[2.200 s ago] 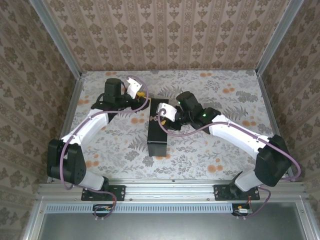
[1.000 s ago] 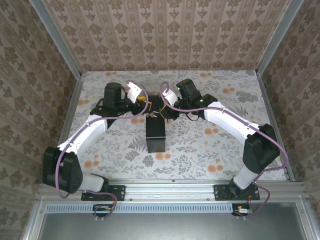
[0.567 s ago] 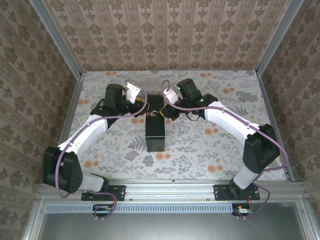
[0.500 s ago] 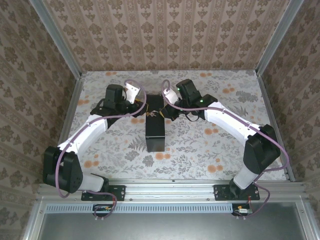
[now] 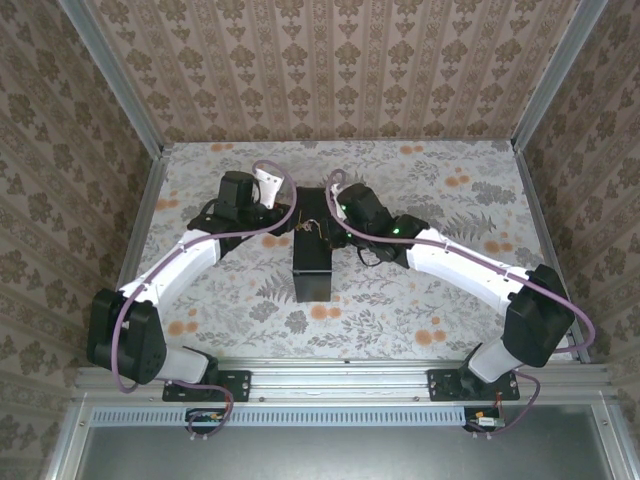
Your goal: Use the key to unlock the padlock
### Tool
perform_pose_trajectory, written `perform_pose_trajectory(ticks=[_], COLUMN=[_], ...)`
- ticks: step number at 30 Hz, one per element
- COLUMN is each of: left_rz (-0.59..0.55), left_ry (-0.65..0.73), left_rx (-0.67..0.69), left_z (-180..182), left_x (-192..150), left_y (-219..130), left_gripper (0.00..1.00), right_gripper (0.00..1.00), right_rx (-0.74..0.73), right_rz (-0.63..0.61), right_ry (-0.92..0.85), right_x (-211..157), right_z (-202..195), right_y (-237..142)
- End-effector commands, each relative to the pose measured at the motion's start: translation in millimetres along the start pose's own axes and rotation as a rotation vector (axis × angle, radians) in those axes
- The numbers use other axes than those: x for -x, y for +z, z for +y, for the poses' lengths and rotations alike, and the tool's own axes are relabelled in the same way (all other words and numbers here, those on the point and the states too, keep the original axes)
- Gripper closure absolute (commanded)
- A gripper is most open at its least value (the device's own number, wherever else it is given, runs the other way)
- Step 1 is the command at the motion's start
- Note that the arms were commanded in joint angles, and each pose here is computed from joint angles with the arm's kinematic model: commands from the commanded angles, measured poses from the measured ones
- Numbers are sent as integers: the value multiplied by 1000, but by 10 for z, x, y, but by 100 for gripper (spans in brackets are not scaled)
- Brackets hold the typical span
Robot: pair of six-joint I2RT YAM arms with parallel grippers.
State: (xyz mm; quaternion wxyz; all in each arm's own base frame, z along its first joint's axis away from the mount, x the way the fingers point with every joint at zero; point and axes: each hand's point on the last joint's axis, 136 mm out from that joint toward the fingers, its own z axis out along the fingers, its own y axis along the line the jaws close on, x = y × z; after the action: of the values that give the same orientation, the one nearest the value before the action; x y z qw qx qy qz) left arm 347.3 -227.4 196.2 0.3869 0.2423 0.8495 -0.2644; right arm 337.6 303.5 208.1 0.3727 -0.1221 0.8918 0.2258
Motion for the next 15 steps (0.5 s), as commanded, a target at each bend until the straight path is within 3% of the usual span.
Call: perform_pose_trajectory(ticks=[1, 7, 15], left_rz=[122, 127, 131], left_ry=[-66, -84, -81], left_rx=[-49, -78, -107], left_z=[-78, -124, -146], left_x=[-402, -440, -472], left_y=[102, 107, 133], left_gripper=[54, 54, 55], right_gripper=[100, 100, 100], right_rx=[-168, -165, -89], right_rz=[-176, -283, -321], right_ry=[205, 393, 447], right_x=[255, 290, 487], right_z=[-324, -316, -131], right_y=[-34, 91, 187])
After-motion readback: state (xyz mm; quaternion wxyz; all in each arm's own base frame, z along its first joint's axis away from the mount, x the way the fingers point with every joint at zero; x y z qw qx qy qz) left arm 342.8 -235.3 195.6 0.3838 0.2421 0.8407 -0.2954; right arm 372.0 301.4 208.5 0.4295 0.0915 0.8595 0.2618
